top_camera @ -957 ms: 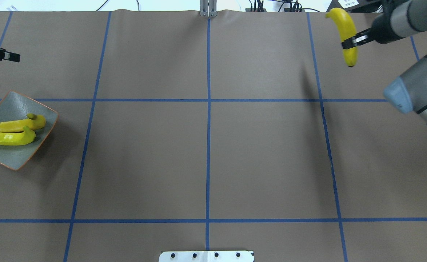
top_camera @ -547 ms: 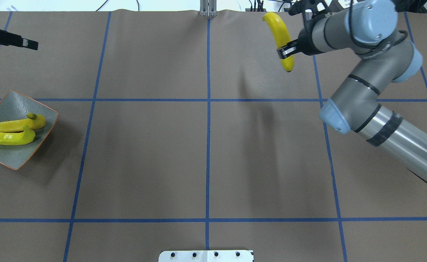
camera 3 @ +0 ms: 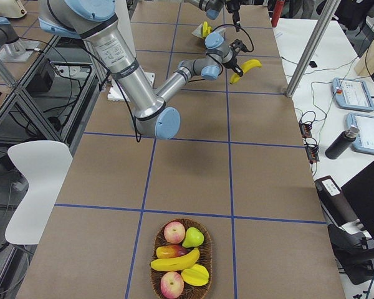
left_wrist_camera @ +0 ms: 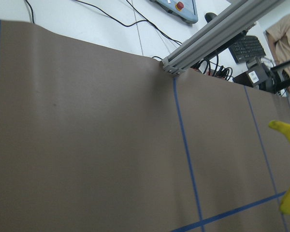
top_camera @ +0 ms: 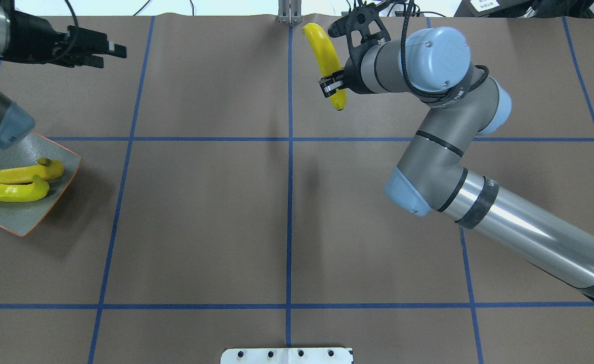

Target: Transfer all bananas from basket to plate

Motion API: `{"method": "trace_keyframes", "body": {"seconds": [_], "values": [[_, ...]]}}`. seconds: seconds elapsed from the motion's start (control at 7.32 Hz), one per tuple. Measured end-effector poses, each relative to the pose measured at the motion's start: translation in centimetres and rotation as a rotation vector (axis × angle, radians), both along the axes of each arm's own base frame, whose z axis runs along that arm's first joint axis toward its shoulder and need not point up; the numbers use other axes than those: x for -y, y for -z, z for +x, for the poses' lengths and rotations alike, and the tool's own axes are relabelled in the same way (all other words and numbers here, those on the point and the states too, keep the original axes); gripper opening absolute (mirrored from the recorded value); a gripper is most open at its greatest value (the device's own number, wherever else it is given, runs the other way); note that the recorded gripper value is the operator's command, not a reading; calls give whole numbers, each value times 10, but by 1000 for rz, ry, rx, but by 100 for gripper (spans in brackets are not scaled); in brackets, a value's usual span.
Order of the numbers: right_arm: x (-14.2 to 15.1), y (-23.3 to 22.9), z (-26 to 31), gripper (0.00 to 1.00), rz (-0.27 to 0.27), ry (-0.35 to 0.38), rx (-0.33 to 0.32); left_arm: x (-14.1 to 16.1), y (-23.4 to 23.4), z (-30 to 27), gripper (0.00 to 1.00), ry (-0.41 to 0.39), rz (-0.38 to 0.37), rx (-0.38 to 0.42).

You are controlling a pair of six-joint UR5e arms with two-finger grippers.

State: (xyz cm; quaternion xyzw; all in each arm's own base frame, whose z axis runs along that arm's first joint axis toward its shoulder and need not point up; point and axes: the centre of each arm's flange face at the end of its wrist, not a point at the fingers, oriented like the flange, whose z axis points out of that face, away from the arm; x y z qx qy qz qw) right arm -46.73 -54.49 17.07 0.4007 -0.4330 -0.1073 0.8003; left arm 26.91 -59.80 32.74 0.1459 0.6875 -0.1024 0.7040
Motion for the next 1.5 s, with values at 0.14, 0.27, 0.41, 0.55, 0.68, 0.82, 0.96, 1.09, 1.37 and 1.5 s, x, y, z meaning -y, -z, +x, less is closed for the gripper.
{"method": "trace_keyframes", "body": {"seconds": [0.14, 0.27, 0.41, 0.55, 0.68, 0.82, 0.96, 1.09, 1.37, 1.5], "values": [[-10, 21, -12, 0, -8, -10, 43, -8, 24, 23, 99, 13, -50, -55], [-19, 42, -22, 0, -19, -12, 89, -14, 50, 46, 99, 26, -94, -112], [-26, 58, -28, 0, -33, -10, 130, -20, 73, 61, 99, 28, -121, -166], [-33, 69, -34, 0, -48, -5, 168, -27, 89, 69, 99, 21, -130, -217], [-41, 77, -40, 0, -57, 5, 208, -34, 99, 74, 99, 18, -132, -267], [-49, 82, -44, 0, -59, 15, 239, -39, 108, 81, 99, 23, -130, -303], [-55, 85, -48, 0, -57, 25, 262, -43, 115, 89, 99, 29, -127, -326], [-60, 88, -50, 0, -51, 34, 281, -47, 120, 97, 94, 34, -126, -340], [-67, 92, -52, 0, -42, 46, 311, -51, 123, 106, 11, 44, -127, -350], [-69, 93, -52, 0, -37, 50, 321, -51, 123, 107, 0, 46, -123, -352]]}}
